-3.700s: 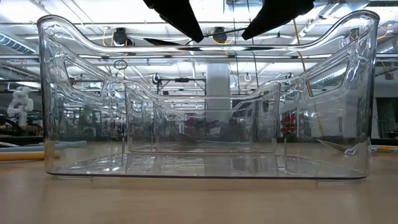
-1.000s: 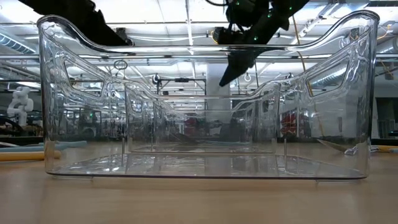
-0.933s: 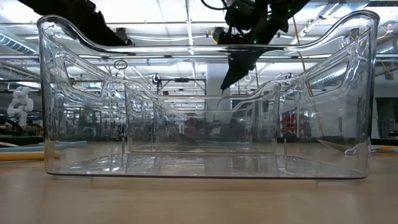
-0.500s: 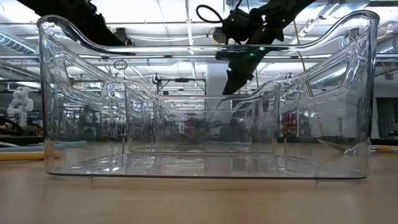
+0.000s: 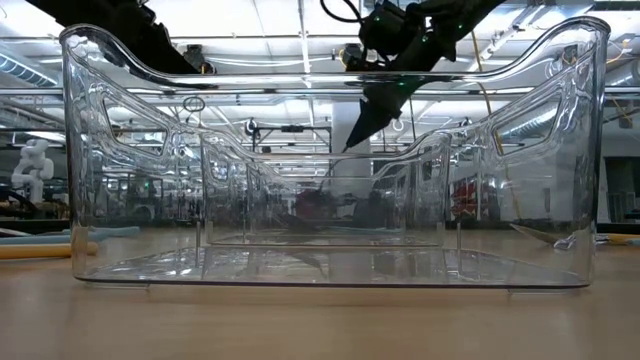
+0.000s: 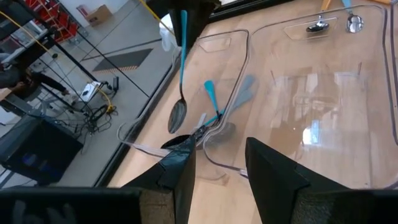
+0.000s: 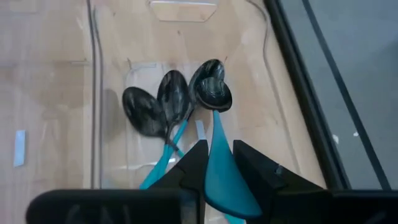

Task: Sort silverware by color (type)
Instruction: Put the dark blue spoon into the top transparent bin

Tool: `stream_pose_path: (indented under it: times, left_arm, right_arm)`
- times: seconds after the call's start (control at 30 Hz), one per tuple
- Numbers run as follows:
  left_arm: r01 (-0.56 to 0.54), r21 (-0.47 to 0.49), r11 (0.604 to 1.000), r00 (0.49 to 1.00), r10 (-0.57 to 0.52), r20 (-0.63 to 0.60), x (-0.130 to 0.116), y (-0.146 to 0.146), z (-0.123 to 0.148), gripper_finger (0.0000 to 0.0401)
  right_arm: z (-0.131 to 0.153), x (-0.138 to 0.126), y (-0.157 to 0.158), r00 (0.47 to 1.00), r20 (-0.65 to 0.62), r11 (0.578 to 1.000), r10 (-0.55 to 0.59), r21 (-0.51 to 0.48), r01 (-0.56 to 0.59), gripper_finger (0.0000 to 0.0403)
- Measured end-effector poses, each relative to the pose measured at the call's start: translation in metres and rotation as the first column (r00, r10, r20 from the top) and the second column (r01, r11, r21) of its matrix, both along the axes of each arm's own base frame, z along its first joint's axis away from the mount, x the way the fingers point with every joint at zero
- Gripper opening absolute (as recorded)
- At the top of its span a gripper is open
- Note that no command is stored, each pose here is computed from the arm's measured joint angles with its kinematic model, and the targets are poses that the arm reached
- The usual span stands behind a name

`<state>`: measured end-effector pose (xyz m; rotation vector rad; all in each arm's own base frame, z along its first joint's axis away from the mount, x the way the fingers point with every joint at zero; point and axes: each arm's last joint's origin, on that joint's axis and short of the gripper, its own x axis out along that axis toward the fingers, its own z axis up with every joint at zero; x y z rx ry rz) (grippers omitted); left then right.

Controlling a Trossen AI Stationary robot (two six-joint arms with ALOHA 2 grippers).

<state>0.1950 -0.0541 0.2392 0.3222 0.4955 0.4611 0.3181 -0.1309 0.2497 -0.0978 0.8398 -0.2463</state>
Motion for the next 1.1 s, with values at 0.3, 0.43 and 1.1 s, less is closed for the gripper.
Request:
stream_pose_path:
  times: [0.3,0.43,1.1]
  left_arm:
    - [-0.006,-0.001,1.000,1.000,0.006,0.000,0.000,0.001,0.000,0.0140]
    - [-0.006,-0.002,1.000,1.000,0.006,0.001,0.000,0.001,0.000,0.0140]
    - [-0.007,-0.003,1.000,1.000,0.007,0.002,0.000,0.001,0.000,0.0140]
  right_arm:
    - [0.004,0.006,0.006,0.985,0.093,0.986,0.146,0.072,-0.153,0.0059]
    - [0.004,0.006,0.007,0.983,0.091,0.985,0.157,0.064,-0.163,0.0058]
    - [-0.019,0.013,0.004,0.986,0.020,0.982,0.163,0.096,-0.164,0.0073]
